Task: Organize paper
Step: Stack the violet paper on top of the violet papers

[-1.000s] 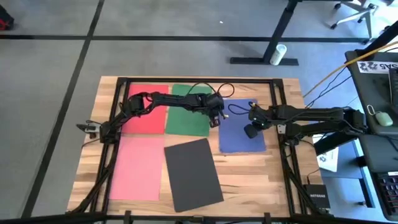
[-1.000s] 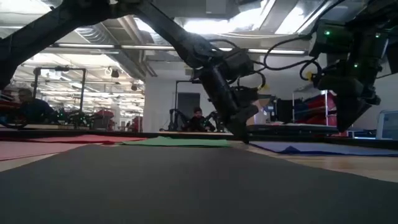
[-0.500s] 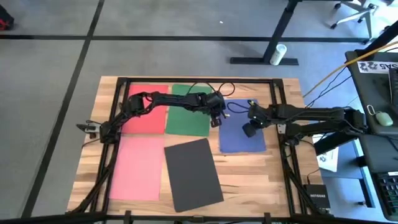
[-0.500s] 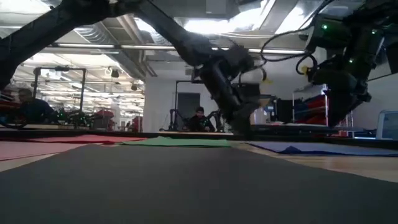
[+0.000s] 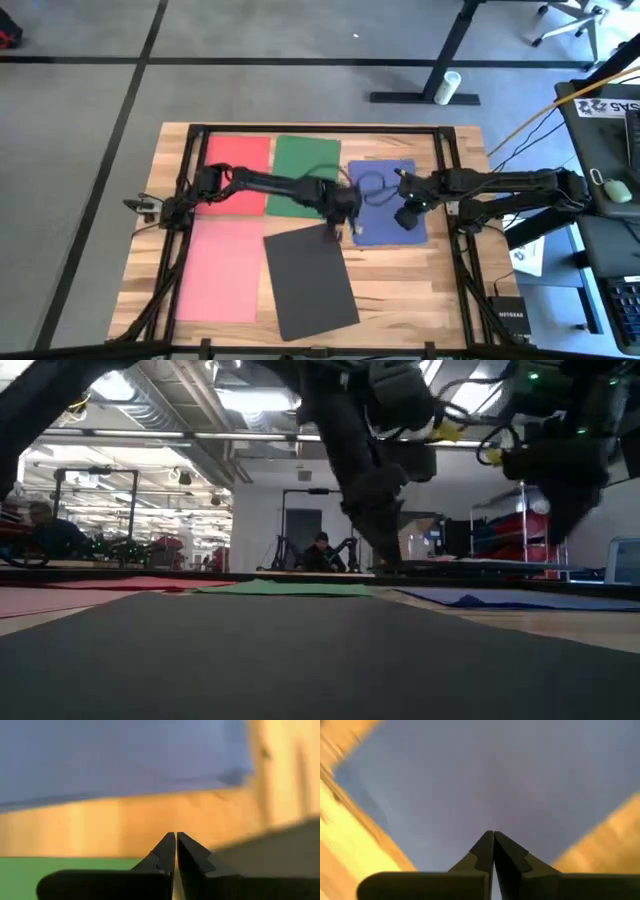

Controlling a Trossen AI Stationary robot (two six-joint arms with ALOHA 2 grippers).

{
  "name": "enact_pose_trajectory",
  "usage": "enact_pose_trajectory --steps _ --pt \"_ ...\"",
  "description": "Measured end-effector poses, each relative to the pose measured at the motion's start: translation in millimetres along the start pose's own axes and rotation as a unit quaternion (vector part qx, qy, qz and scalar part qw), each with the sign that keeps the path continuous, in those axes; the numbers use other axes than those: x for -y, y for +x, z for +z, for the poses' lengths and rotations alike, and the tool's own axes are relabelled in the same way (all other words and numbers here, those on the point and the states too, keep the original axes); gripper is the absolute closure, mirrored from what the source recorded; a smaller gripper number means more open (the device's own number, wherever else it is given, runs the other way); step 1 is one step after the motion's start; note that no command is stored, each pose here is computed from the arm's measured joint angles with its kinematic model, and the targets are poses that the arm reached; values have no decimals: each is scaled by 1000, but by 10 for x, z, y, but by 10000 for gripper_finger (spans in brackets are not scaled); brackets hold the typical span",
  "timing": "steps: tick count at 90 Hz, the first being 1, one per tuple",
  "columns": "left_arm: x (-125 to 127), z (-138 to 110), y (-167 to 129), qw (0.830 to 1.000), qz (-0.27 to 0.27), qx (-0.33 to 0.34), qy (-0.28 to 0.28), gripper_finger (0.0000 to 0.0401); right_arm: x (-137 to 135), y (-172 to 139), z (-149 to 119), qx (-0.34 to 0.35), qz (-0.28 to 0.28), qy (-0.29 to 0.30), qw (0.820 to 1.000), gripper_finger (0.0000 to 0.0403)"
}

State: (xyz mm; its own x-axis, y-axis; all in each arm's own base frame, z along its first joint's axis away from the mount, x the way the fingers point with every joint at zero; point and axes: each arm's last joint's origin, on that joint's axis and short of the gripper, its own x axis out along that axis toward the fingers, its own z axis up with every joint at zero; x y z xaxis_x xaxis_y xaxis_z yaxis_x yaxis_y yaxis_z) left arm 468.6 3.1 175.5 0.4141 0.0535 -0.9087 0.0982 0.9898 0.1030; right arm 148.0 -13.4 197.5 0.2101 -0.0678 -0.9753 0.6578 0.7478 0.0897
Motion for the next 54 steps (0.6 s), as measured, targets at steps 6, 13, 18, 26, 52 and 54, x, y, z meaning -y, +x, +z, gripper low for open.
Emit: enact_pose_trajectory --steps 6,13,18,26,52,54 --pt "128 -4 8 1000 -6 -3 14 401 -25 -5 -97 -28 -15 2 1000 403" --pt "215 -3 20 1000 -8 0 30 401 -54 -18 -205 -52 -33 14 998 403" --pt "233 8 25 999 -8 5 35 401 -81 -26 -271 -62 -43 22 997 403" --pt "203 16 63 999 -5 11 36 401 -155 -34 -344 -58 -39 22 997 403" --pt "110 -25 226 1000 1 3 31 401 -315 -54 -494 -46 -17 78 996 403" --pt "111 -23 240 999 1 4 34 401 -322 -55 -504 -45 -16 84 995 403"
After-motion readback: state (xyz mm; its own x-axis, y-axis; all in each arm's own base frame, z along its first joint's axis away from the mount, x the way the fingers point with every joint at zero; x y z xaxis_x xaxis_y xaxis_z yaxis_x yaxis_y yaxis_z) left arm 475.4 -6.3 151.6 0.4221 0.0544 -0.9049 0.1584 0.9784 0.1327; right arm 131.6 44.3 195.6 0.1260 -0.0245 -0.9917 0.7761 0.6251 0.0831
